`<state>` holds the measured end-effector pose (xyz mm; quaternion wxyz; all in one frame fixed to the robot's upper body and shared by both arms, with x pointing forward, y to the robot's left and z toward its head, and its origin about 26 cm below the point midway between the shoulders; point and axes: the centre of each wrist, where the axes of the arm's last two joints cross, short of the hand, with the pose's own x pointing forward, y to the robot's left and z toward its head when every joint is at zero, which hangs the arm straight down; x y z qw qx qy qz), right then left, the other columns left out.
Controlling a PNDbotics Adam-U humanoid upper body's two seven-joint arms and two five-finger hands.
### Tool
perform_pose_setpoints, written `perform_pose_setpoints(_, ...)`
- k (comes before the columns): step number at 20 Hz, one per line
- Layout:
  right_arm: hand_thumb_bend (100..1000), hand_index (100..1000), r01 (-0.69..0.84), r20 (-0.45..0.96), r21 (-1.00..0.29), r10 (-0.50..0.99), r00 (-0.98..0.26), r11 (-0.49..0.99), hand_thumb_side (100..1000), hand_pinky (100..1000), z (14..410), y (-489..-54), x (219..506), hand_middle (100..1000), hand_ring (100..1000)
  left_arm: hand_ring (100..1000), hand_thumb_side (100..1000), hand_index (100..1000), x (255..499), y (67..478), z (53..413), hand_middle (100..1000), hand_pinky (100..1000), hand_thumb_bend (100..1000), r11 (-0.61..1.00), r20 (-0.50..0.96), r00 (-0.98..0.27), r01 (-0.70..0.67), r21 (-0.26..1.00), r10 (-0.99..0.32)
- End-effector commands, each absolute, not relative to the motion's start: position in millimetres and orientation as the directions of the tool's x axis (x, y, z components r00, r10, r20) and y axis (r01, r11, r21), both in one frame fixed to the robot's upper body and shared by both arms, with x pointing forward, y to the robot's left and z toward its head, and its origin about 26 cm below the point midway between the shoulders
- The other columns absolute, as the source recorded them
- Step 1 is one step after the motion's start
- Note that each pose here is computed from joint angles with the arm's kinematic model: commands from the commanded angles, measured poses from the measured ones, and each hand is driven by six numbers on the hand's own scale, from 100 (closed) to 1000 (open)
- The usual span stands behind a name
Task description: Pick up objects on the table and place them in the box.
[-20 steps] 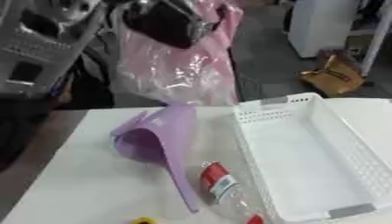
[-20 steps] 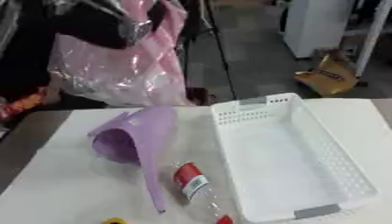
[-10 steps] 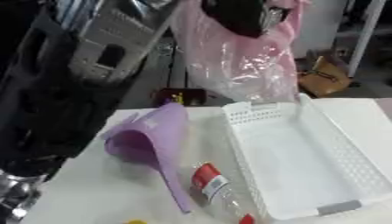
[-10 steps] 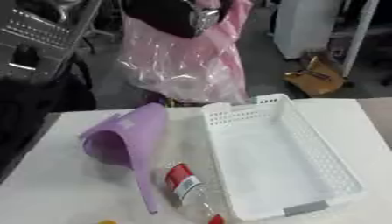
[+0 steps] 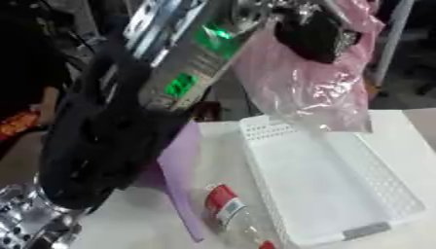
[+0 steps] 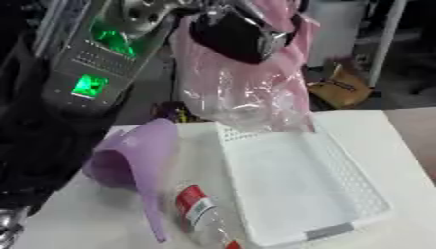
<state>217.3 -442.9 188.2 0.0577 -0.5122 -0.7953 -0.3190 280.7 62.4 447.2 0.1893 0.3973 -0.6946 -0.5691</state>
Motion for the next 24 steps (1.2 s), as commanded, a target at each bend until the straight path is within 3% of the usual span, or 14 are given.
perform_pose_setpoints(1, 100, 529, 0.799, 0.325, 0.519, 0.794, -0.514, 0.304, 546, 659, 201.1, -442.7, 215.9, 529, 565, 316, 100, 659, 275.5, 53.7, 446.6, 551, 299, 100, 0.049, -0.094, -0.589, -0.222, 0.974, -0.803)
perform_pose_setpoints(13, 100, 526, 0.788, 0.322, 0.532, 0.786, -0.528, 0.311, 544, 658, 201.9, -441.1, 217.9, 529, 564, 302, 100, 659, 296.9, 38.6, 417.8, 537, 290, 100, 0.069, -0.113, -0.489, -0.338, 0.939, -0.865)
perform_pose_setpoints(24, 100, 525, 0.782, 0.323, 0.539, 0.782, -0.534, 0.312, 541, 656, 201.5, -440.1, 218.9, 528, 563, 299, 100, 655, 346.8, 26.5, 384.0, 530, 282, 100, 0.078, -0.113, -0.395, -0.436, 0.897, -0.912)
